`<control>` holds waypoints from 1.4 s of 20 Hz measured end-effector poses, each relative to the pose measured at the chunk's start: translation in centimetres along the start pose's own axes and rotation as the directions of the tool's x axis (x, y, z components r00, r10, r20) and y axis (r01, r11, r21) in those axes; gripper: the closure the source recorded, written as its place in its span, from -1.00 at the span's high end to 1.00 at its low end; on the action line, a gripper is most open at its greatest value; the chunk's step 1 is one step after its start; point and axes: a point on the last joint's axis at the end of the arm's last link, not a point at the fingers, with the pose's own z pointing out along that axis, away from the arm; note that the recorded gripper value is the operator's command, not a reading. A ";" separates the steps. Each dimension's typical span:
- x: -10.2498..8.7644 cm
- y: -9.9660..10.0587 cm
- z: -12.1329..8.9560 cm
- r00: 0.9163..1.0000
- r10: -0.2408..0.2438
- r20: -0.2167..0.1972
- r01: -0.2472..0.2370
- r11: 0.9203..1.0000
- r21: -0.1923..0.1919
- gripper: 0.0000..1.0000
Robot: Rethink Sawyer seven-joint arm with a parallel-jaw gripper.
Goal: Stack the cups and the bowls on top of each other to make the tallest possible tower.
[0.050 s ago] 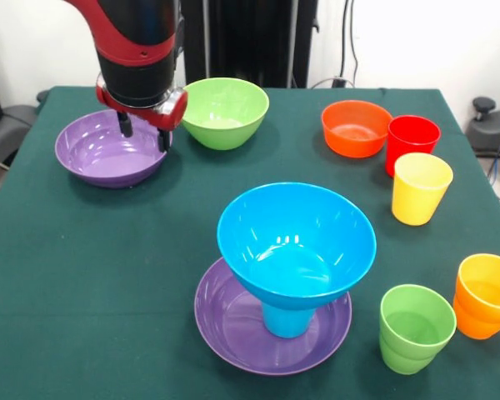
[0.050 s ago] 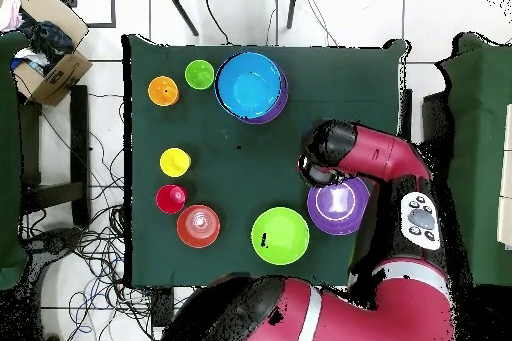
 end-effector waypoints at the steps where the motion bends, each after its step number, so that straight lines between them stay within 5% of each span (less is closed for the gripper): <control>1: 0.0 0.0 0.0 1.000 0.000 0.000 0.000 1.000 0.000 1.00; 9: -0.5 0.2 2.2 0.999 -0.002 0.033 0.002 1.000 -0.003 1.00; 18: -0.5 -0.1 10.1 0.998 0.001 0.060 0.000 1.000 -0.013 1.00; 28: -0.4 -0.1 10.1 0.998 -0.003 0.065 0.003 1.000 -0.001 1.00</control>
